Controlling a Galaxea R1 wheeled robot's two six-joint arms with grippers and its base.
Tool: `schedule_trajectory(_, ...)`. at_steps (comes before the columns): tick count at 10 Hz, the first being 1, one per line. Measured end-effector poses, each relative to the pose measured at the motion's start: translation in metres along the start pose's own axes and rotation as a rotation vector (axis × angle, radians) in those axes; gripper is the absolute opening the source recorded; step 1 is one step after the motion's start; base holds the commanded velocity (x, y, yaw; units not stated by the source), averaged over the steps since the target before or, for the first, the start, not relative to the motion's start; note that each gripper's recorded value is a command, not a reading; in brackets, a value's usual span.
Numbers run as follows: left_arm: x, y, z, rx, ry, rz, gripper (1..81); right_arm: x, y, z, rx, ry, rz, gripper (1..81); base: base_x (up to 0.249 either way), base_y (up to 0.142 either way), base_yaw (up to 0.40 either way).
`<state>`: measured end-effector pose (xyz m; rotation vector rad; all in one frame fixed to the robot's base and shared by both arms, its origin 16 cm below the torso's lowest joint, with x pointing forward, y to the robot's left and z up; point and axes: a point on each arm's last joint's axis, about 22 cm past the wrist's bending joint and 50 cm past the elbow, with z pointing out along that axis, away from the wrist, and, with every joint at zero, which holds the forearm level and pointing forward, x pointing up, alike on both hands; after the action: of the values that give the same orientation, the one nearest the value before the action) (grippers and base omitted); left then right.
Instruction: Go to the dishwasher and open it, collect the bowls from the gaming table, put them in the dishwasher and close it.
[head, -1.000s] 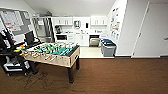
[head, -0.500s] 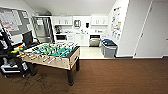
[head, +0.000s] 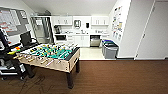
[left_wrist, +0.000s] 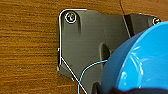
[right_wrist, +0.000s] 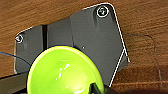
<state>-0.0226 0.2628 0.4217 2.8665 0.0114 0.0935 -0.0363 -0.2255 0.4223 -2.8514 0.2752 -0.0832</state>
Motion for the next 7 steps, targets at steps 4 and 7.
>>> schedule_trajectory(4,-0.0008,0.0023,0.0006,-0.003,-0.001,0.000,1.0,0.0012,-0.0045,0.0012,0.005,0.002,0.000,1.0,0.176,0.000,0.000)
schedule_trajectory(7,0.0005,0.0028,0.0010,-0.003,-0.001,0.000,1.0,0.0004,-0.0047,0.0013,0.006,0.001,0.000,1.0,0.176,0.000,0.000)
